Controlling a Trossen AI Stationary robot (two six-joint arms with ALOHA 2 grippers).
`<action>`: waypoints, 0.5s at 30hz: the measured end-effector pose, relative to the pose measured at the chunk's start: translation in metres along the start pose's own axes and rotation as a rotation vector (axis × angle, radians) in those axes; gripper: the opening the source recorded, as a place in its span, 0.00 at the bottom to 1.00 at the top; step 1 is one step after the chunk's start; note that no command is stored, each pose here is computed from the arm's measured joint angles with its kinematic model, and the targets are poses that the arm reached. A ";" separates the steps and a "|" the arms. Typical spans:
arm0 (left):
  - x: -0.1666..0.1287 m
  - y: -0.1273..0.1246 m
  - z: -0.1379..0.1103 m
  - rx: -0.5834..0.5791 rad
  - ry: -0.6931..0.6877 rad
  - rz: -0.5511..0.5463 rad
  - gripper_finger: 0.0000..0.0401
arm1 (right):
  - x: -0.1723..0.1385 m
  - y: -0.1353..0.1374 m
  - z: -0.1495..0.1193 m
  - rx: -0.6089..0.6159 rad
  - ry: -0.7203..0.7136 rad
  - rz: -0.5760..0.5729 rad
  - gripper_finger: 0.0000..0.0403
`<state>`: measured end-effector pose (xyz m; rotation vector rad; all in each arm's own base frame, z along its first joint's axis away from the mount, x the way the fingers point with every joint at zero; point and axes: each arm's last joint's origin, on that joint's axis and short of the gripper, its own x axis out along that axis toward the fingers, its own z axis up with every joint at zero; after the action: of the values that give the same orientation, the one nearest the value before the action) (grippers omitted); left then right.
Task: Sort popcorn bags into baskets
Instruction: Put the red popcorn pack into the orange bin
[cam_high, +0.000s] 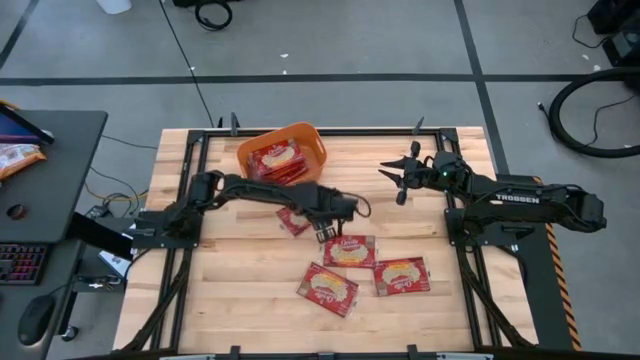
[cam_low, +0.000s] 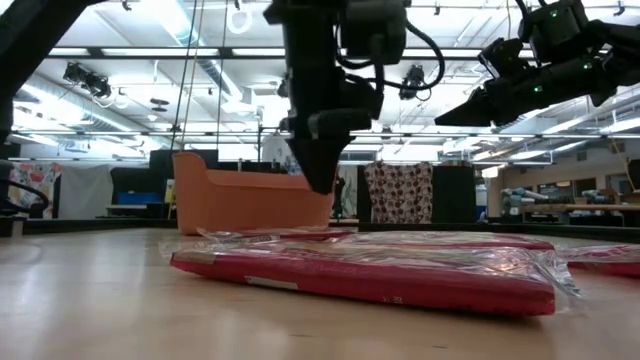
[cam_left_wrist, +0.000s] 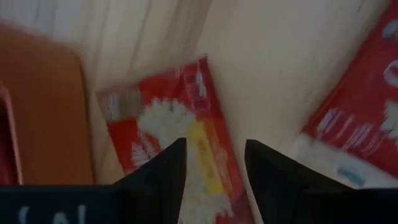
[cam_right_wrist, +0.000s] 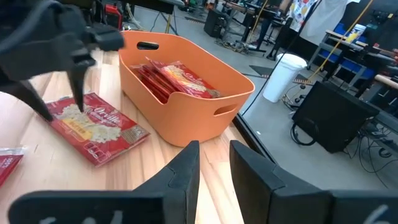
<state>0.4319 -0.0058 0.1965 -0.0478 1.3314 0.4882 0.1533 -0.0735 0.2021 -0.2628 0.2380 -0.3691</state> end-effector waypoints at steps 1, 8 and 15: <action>0.000 -0.004 -0.003 -0.018 0.006 0.017 0.43 | 0.000 0.000 0.000 -0.001 0.000 0.000 0.23; 0.004 -0.025 -0.017 -0.100 0.001 0.032 0.56 | 0.000 0.000 0.000 0.001 -0.006 0.015 0.23; 0.025 -0.028 -0.028 -0.094 -0.019 0.080 0.71 | 0.000 0.001 0.000 0.005 -0.011 0.027 0.23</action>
<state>0.4202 -0.0317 0.1596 -0.0674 1.2954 0.6173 0.1537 -0.0727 0.2023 -0.2564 0.2299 -0.3418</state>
